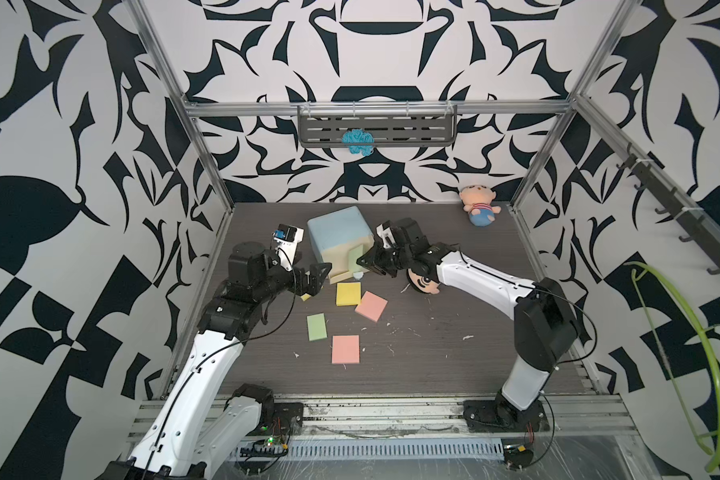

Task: Please put the sticky notes in the drawer by color
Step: Place the sticky notes in the drawer.

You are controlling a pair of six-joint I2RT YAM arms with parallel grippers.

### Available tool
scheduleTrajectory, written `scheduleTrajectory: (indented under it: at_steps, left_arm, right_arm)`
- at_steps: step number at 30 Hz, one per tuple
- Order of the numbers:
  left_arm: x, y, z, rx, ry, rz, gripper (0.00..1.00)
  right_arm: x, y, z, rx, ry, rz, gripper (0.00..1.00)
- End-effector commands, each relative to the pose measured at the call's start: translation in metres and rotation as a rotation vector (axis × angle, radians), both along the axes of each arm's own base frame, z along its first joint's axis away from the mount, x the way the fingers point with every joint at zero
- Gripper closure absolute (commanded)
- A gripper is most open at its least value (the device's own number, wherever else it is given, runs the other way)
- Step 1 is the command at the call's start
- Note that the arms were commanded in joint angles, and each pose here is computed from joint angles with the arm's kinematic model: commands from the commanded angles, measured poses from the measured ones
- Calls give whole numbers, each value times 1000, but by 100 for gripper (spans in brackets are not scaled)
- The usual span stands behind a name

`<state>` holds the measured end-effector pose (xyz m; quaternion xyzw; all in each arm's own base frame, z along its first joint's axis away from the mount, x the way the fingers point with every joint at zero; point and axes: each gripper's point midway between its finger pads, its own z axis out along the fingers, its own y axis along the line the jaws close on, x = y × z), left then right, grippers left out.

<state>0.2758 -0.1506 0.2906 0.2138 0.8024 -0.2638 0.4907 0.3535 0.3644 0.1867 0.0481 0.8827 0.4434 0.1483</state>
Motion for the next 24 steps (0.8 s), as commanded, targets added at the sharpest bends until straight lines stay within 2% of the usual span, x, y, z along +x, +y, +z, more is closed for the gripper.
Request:
scheduleTrajectory:
  at_steps: [1,16,17,19,20,24]
  left_arm:
    - [-16,-13,0,25,-37,-131,1]
    - [-19,-8,-21,109,-11,-138,1]
    - [-19,-7,-23,113,-10,-133,1]
    - [-19,-5,-25,119,-7,-124,1]
    - [-20,-5,-26,118,-6,-123,1]
    - [-18,-4,-25,115,-4,-108,1]
  right_arm:
    - [0,9,14,34,20,12,100]
    - [3,58,15,0,-12,128,98]
    - [4,59,15,-6,-17,133,90]
    - [6,58,16,-23,-30,127,65]
    - [7,55,18,-37,-46,123,55]
    - [12,28,20,-188,-127,85,33]
